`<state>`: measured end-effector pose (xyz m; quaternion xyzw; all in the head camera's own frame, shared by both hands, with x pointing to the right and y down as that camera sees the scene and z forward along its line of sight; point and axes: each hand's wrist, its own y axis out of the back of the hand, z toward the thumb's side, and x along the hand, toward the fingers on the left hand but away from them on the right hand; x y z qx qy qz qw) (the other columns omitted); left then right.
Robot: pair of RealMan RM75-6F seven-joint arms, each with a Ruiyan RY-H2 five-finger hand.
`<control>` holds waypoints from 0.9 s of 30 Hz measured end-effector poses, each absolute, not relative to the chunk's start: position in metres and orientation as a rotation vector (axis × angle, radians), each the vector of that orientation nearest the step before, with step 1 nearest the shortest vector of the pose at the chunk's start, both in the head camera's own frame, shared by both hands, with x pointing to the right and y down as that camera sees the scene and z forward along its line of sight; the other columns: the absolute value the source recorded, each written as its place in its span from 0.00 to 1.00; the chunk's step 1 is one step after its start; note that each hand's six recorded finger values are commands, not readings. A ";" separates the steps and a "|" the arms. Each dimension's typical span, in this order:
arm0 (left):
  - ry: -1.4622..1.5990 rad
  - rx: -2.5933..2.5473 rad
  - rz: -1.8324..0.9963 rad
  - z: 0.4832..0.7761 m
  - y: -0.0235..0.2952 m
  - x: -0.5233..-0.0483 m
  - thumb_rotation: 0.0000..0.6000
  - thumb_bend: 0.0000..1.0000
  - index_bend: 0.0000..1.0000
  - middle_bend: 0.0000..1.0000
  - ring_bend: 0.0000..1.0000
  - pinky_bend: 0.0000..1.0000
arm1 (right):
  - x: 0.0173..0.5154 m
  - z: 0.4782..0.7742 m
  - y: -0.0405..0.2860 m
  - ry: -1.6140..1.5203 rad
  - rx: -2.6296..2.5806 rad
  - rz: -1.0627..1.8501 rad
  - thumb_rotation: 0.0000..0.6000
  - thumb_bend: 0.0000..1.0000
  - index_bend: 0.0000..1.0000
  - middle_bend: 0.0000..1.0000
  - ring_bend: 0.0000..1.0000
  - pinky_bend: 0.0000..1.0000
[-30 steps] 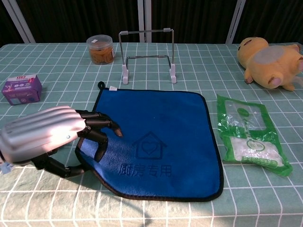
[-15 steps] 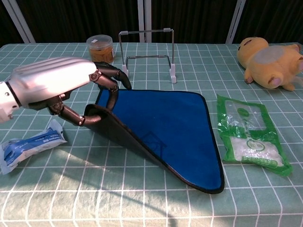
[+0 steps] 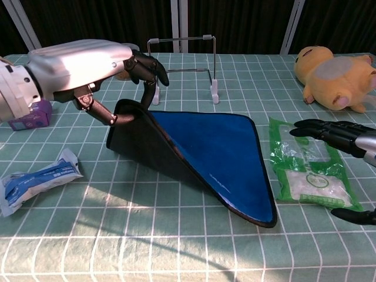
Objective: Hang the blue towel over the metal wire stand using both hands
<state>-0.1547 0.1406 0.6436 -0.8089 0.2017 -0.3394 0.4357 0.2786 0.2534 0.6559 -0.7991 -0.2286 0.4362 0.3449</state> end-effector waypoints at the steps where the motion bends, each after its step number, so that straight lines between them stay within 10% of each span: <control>1: 0.502 -2.013 -0.847 0.644 0.140 -0.155 1.00 0.42 0.73 0.23 0.19 0.31 | 0.274 0.657 0.255 -0.590 -2.085 1.121 1.00 0.15 0.00 0.00 0.00 0.00; 16: 0.503 -2.005 -0.864 0.646 0.135 -0.154 1.00 0.42 0.73 0.23 0.19 0.31 | 0.221 0.682 0.272 -0.624 -2.157 0.993 1.00 0.17 0.00 0.00 0.00 0.00; 27: 0.509 -1.997 -0.881 0.646 0.133 -0.157 1.00 0.42 0.74 0.23 0.19 0.31 | 0.205 0.694 0.271 -0.674 -2.148 0.943 1.00 0.18 0.18 0.00 0.00 0.00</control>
